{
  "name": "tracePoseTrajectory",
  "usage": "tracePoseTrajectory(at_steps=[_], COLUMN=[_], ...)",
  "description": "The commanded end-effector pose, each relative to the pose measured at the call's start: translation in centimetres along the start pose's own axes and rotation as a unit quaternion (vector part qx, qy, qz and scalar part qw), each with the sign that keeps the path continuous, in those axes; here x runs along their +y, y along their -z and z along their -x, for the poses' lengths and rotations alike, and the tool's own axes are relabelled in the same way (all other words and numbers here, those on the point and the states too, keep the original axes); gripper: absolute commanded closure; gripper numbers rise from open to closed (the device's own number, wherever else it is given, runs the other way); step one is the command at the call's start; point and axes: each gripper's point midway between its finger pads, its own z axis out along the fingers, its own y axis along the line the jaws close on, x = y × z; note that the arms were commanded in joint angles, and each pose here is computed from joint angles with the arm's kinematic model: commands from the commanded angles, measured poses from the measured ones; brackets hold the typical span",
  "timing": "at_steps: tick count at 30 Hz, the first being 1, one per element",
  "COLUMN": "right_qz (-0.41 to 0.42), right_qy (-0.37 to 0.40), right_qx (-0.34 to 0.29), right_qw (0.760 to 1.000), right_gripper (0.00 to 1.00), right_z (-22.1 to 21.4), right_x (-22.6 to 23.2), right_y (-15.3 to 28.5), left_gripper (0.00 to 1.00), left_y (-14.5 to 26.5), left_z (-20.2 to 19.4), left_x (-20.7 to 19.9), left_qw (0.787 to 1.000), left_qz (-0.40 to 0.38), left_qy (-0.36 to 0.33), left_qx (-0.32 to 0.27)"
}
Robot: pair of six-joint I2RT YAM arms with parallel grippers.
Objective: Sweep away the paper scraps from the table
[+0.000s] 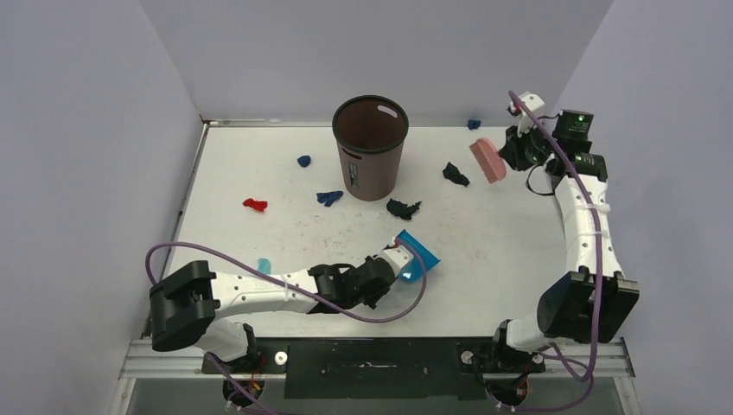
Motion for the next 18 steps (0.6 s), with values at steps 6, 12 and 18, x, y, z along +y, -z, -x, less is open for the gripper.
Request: tracePoseTrajectory(at_steps=[6,12,18], right_qz=[-0.097,-0.146,-0.17], right_qy=[0.306,0.377,0.399], right_qx=[0.027,0.048,0.063], right_qw=[0.947,0.913,0.899], right_gripper=[0.95,0.95,0.95], right_z=[5.0,5.7,5.4], right_x=[-4.2,-8.2,-10.8], right_y=[-8.4,-13.7,-17.2], left_gripper=[0.98,0.99,0.99], left_y=[1.9,2.4,2.3], left_z=[1.7,1.3,0.7], left_x=[0.5,0.4,0.3], left_qw=[0.998,0.997,0.997], left_qz=[0.006,-0.005,-0.01], left_qy=[0.049,0.065,0.067], left_qx=[-0.03,-0.038,-0.039])
